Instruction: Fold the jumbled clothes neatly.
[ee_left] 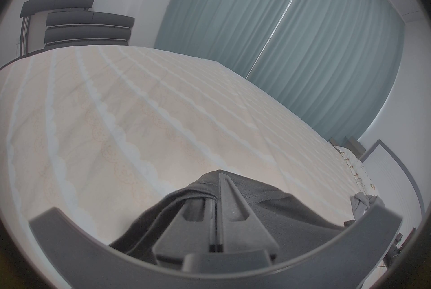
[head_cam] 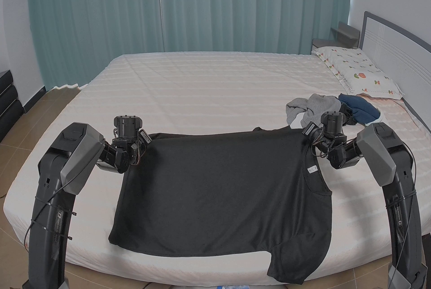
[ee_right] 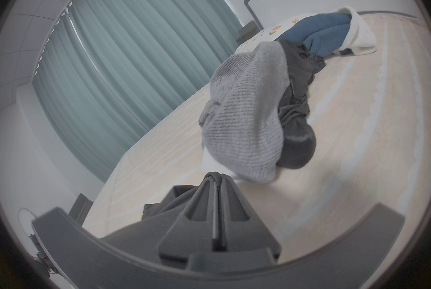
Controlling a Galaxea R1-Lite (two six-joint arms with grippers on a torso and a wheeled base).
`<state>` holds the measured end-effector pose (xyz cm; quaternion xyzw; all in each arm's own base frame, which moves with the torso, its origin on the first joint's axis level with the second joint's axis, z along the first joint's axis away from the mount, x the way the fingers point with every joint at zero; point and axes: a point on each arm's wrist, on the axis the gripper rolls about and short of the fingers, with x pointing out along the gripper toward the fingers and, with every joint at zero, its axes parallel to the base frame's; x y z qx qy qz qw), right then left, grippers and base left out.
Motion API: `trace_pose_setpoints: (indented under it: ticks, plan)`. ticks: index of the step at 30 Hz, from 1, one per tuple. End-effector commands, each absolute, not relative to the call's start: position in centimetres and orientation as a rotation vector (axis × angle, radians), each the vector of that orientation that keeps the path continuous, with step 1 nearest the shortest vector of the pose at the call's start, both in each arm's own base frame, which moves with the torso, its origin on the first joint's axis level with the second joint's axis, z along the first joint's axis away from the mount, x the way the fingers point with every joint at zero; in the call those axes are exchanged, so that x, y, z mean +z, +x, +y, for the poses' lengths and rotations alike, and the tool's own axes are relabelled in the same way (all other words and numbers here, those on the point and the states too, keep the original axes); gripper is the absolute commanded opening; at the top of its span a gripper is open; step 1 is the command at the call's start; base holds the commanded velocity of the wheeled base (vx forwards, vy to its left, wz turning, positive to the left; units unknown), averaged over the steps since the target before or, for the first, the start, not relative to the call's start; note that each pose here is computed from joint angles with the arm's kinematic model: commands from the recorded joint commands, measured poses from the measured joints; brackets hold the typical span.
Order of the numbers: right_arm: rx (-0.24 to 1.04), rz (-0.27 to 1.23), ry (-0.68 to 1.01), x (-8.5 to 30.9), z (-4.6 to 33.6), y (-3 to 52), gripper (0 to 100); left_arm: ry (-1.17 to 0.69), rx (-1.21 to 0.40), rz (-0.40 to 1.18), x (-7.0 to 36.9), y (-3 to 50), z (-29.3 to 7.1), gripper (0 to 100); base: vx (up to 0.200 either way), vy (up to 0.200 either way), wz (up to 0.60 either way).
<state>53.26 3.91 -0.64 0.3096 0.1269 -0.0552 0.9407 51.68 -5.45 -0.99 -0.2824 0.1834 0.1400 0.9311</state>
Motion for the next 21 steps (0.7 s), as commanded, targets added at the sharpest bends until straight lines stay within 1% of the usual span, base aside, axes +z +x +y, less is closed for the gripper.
trace_pose_setpoints:
  ticks: [1, 9, 10, 16, 19, 21]
  plan:
    - [-0.118, 0.270, 0.628, -1.6, 3.9, 53.4, 0, -0.578, 0.283, 0.377, -1.2, 51.7, -5.6, 0, 0.000, 0.000, 0.00]
    - [-0.122, 0.313, 0.614, -2.8, 4.4, 53.0, 0, -0.581, 0.273, 0.366, -1.1, 52.1, -6.0, 0, 0.000, 0.000, 0.00]
    - [-0.122, 0.316, 0.610, -2.9, 4.4, 52.9, 100, -0.579, 0.274, 0.370, -1.3, 52.1, -6.0, 100, 0.000, 0.000, 0.00]
    - [-0.132, 0.334, 0.602, -2.7, 4.0, 52.2, 100, -0.577, 0.283, 0.381, -1.6, 51.9, -5.9, 100, 0.000, 0.000, 0.00]
    - [-0.137, 0.339, 0.613, -1.3, 3.5, 51.1, 100, -0.574, 0.298, 0.394, -1.5, 51.4, -5.6, 100, 0.000, 0.000, 0.00]
    - [-0.137, 0.334, 0.619, -0.2, 2.9, 50.1, 100, -0.576, 0.301, 0.387, 0.3, 50.5, -5.1, 100, 0.000, 0.000, 0.00]
